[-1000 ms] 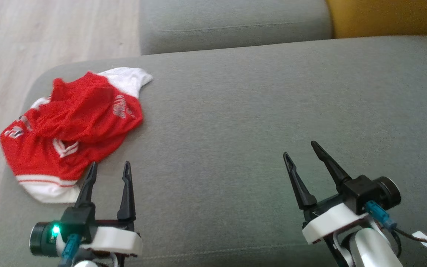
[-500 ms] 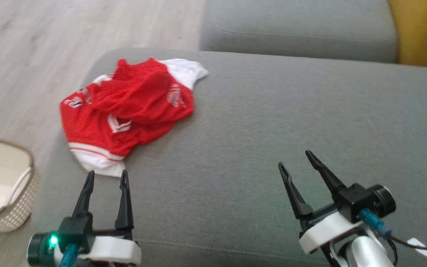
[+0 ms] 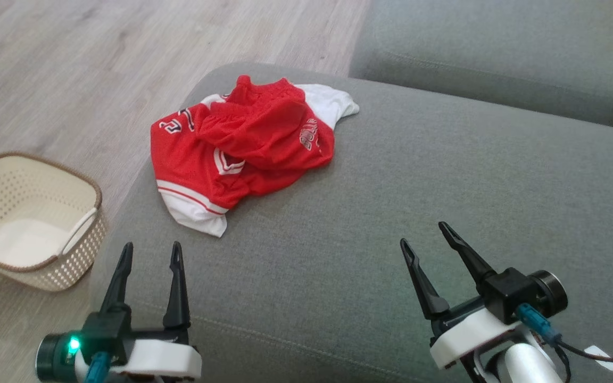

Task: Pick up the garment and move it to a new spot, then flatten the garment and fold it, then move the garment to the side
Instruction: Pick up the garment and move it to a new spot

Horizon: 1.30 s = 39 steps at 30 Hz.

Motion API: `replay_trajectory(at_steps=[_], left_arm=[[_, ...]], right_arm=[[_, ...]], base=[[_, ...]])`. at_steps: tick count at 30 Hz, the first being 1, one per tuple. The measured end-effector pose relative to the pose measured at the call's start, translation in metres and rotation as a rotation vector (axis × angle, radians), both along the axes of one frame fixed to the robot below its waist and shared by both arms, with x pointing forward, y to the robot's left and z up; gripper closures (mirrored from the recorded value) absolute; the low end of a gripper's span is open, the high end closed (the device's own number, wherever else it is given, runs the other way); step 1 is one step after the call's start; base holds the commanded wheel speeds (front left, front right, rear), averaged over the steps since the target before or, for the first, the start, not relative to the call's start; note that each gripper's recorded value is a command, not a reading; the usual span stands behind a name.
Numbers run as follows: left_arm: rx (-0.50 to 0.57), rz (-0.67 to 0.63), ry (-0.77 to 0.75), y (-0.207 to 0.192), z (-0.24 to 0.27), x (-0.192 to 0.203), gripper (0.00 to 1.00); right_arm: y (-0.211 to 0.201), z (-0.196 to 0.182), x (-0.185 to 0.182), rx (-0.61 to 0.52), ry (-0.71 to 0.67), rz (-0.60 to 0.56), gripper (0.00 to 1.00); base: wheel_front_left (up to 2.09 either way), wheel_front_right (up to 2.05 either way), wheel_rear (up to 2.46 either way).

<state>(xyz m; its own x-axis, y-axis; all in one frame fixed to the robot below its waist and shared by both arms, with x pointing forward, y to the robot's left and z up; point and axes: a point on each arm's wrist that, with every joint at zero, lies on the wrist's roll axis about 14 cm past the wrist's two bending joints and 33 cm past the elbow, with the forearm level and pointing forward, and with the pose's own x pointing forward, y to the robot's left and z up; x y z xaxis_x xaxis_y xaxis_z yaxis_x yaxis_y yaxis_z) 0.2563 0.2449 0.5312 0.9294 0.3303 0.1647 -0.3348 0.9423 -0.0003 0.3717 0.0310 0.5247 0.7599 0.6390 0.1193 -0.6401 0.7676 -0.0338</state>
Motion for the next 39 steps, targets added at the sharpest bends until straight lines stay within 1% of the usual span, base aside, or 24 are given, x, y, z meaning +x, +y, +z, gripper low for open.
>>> replay_trajectory(at_steps=[7, 11, 14, 18, 21, 27, 31, 34, 37, 38, 39], left_arm=[[0.001, 0.005, 0.032, 0.001, -0.006, 0.004, 0.0], [-0.003, -0.025, 0.021, -0.002, -0.001, 0.021, 0.0], [0.047, -0.088, -0.055, -0.004, 0.028, 0.05, 0.0], [0.166, -0.182, -0.164, -0.002, 0.077, 0.1, 0.0], [0.188, -0.24, -0.176, 0.001, 0.091, 0.141, 0.0], [0.106, -0.33, -0.004, 0.002, 0.077, 0.235, 0.0], [0.038, -0.376, 0.149, -0.006, 0.045, 0.288, 0.0], [0.014, -0.387, 0.318, -0.008, 0.002, 0.311, 0.0], [0.015, -0.383, 0.485, -0.005, -0.04, 0.322, 0.0], [0.015, -0.383, 0.485, -0.005, -0.04, 0.322, 0.0], [0.026, -0.382, 0.546, -0.004, -0.054, 0.324, 0.0]], right_arm=[[0.0, -0.014, 0.007, -0.008, 0.035, -0.001, 0.0], [-0.005, -0.026, 0.013, -0.03, 0.053, -0.018, 0.0], [-0.011, -0.032, 0.021, -0.046, 0.059, -0.037, 0.0], [-0.018, -0.037, 0.038, -0.062, 0.05, -0.066, 0.0], [-0.022, -0.039, 0.051, -0.066, 0.041, -0.083, 0.0], [-0.04, -0.044, 0.09, -0.07, 0.013, -0.134, 0.0], [-0.06, -0.064, 0.111, -0.085, 0.036, -0.181, 0.0], [-0.073, -0.084, 0.114, -0.104, 0.078, -0.209, 0.0], [-0.088, -0.095, 0.116, -0.119, 0.099, -0.242, 0.0], [-0.088, -0.095, 0.116, -0.119, 0.099, -0.242, 0.0], [-0.093, -0.097, 0.118, -0.124, 0.101, -0.253, 0.0]], base=[[0.0, 0.0, 0.0], [0.0, 0.0, 0.0], [0.0, 0.0, 0.0], [0.0, 0.0, 0.0], [0.0, 0.0, 0.0], [0.0, 0.0, 0.0], [0.0, 0.0, 0.0], [0.0, 0.0, 0.0], [0.0, 0.0, 0.0], [0.0, 0.0, 0.0], [0.0, 0.0, 0.0]])
